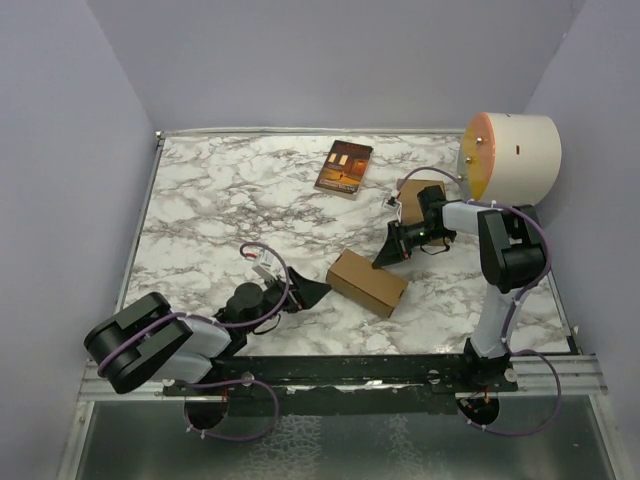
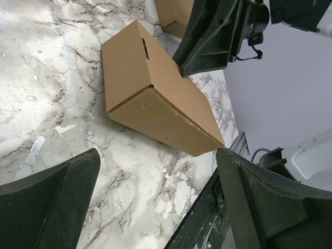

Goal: Fold the paper box

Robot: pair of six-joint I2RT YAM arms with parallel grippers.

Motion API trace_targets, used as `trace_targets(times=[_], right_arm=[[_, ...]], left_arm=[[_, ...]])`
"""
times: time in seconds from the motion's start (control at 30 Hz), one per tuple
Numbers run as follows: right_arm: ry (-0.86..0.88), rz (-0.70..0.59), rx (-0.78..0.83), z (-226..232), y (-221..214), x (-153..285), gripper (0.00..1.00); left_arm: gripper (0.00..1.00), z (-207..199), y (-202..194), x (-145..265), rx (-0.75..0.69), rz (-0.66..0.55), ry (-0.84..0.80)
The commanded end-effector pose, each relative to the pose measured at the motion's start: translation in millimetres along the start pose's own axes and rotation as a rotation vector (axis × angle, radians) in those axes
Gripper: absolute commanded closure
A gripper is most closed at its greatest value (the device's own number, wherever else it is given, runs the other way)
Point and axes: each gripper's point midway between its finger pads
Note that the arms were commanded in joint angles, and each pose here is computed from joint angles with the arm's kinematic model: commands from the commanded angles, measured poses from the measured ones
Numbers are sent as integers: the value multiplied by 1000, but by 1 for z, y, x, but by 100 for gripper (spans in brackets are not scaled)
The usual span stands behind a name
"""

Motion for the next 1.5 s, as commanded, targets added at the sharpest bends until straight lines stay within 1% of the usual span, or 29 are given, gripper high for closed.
trace_targets(times=[0.0, 0.13, 0.37, 0.5, 0.67, 0.87, 1.23, 1.47], right_arm=[[-62, 24, -6, -23, -7, 0, 80], [-61, 24, -11, -24, -7, -1, 80], [-63, 26, -13, -25, -8, -1, 80], [-65, 29, -18, -26, -9, -1, 80], [-69, 32, -22, -28, -10, -2, 80], [-70, 33, -22, -29, -10, -2, 80], [-73, 35, -21, -30, -10, -2, 80], [-71, 34, -22, -29, -10, -2, 80]], left_arm=[[2, -17, 19, -8, -2, -133, -28], [1, -26, 15, -20, -8, -158, -15], [1, -9, 10, -23, 121, -222, 90], [1, -6, 2, -34, 157, -208, 134], [1, -11, -1, -43, 203, -217, 113], [1, -1, -17, -51, 265, -199, 145], [1, 4, -23, -72, 369, -242, 123], [14, 9, -25, -75, 355, -243, 141]])
Point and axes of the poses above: each gripper's point midway between its finger pads, its own x axis back along the fingers, its own z axis along the line the jaws close on, y = z × x, and after that the axes turned 8 degrees about -x, right-handed
